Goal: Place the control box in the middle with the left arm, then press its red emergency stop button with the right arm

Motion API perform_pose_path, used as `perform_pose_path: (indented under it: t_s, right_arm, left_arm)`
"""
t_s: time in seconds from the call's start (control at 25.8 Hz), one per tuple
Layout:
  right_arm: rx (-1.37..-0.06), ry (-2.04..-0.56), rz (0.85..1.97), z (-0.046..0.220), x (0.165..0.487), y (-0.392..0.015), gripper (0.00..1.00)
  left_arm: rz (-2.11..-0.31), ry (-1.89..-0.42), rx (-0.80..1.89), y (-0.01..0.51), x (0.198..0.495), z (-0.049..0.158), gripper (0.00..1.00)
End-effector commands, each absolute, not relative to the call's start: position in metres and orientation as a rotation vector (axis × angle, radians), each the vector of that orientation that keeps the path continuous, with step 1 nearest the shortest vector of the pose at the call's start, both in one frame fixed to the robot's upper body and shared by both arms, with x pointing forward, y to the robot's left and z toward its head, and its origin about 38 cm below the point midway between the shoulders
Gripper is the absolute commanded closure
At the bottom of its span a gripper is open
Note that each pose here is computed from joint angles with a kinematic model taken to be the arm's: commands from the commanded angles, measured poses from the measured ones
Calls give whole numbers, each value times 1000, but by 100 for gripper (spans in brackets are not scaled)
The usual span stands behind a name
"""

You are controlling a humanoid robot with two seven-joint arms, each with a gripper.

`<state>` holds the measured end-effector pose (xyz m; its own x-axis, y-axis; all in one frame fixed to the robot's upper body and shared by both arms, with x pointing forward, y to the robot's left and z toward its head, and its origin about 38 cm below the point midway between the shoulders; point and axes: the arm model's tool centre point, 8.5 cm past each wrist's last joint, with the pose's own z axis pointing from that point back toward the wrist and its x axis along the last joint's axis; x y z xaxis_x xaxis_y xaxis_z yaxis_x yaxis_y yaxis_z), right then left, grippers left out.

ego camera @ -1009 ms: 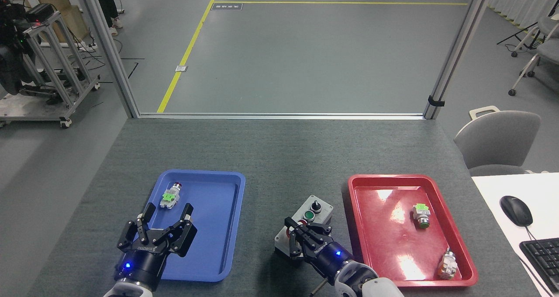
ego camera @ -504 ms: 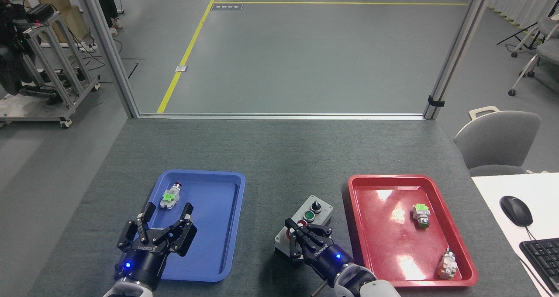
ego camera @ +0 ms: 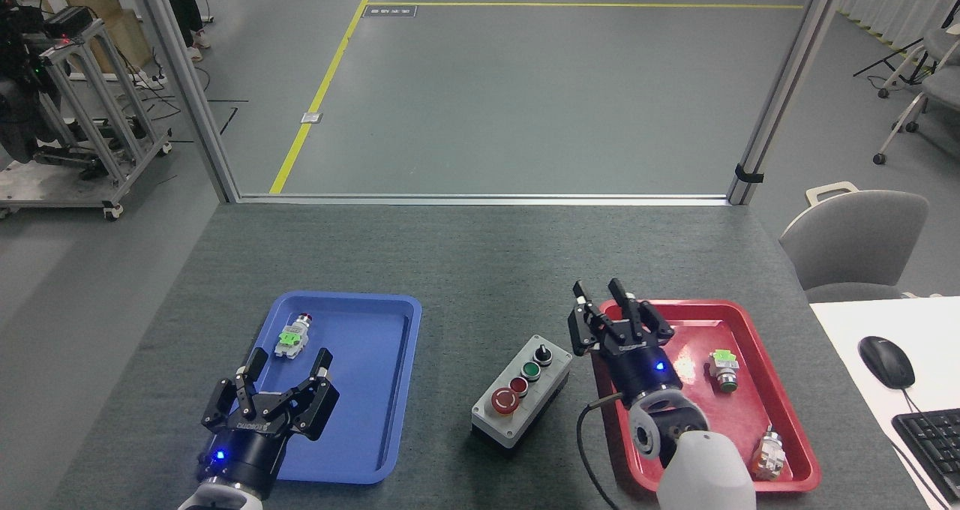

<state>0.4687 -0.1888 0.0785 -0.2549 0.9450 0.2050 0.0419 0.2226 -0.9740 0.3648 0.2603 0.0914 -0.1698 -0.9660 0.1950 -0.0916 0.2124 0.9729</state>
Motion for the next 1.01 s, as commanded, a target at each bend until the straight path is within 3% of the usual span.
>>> perform_pose_path:
  t_s: [0.0,0.23,0.35,0.5,0.97]
  right_arm:
    - [-1062,-1464,1045,91,475,-235,0]
    - [-1244,-1335,924,112,468,-276,0]
    - [-1222,-1309,947,91,447,-274,0]
    - [-1203,-1323,966,84,433,-272,0]
    - [-1164,-1317,1000,67,420,-268,0]
  left_arm:
    - [-1115,-1498,1050,260,365,91,1]
    - [-1116,-1500,1050,260,365,91,1]
    - [-1115,-1500,1048,260,365,91,1]
    - [-1114,-1499,1049,260,365,91,1]
    - [-1112,-1504,1049,259,366,93,1]
